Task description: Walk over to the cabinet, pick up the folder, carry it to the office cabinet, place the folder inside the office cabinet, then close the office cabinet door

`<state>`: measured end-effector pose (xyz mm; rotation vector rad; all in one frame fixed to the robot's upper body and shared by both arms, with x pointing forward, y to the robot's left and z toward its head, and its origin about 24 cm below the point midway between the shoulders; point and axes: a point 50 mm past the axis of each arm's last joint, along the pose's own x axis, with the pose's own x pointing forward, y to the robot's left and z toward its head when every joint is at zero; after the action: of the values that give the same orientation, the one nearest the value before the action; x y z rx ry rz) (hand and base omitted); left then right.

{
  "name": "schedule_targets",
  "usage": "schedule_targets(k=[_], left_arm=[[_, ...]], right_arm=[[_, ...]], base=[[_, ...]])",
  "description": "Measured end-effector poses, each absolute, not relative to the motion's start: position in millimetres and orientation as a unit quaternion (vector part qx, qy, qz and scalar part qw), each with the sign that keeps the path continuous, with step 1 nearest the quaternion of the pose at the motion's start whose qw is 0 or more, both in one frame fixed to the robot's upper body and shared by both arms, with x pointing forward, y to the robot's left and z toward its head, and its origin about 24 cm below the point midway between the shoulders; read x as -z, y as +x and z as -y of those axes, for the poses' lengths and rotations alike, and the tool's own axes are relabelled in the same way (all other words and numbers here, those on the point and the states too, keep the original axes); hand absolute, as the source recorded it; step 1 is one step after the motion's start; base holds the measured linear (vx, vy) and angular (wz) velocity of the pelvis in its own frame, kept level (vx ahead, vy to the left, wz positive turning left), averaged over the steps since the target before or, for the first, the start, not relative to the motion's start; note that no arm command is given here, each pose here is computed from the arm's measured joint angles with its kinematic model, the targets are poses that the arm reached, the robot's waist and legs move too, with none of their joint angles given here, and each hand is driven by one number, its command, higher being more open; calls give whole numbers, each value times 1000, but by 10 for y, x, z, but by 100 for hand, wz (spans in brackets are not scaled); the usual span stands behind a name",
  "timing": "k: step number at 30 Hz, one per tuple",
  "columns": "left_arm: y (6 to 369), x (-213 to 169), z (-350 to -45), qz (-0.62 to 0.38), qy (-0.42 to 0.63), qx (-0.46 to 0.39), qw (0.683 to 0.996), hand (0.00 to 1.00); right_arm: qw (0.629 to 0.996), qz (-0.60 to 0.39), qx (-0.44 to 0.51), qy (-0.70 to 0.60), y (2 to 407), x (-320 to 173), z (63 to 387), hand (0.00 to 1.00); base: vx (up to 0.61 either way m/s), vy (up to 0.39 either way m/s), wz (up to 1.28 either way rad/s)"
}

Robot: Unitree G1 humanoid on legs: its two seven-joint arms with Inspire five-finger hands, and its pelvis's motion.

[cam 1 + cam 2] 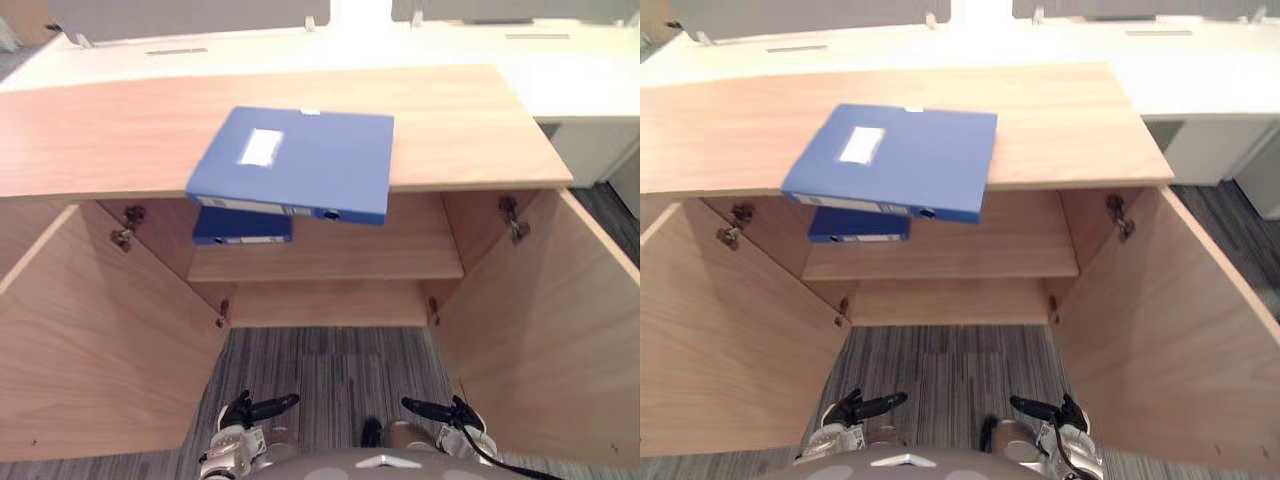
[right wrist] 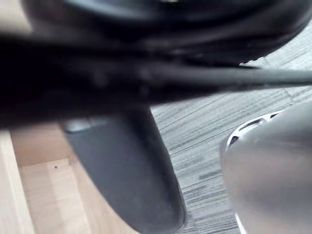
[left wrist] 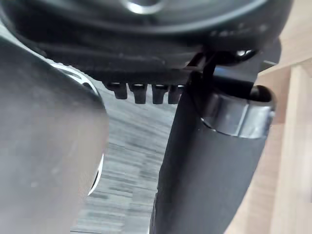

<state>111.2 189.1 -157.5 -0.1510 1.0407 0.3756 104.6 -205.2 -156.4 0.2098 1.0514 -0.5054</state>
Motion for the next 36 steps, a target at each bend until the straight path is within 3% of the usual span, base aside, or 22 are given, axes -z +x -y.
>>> schedule_targets(k=[12, 22, 31, 36], left_arm=[[1058, 1584, -2003, -503, -52, -185, 843, 100], [1052, 1575, -1933, -500, -15, -161, 851, 100], [1270, 1061, -1855, -336, -12, -146, 930, 100], [1544, 521, -1964, -199, 14, -133, 971, 100]], right_arm=[[814, -515, 241, 123, 935, 1616, 1911, 100], [804, -525, 256, 112, 865, 1638, 1976, 100], [809, -524, 254, 84, 818, 1625, 2030, 100], [820, -512, 245, 74, 844, 1598, 2032, 100]], base=[[176, 135, -7], [-9, 26, 4], [-109, 40, 13], [-67, 31, 0]])
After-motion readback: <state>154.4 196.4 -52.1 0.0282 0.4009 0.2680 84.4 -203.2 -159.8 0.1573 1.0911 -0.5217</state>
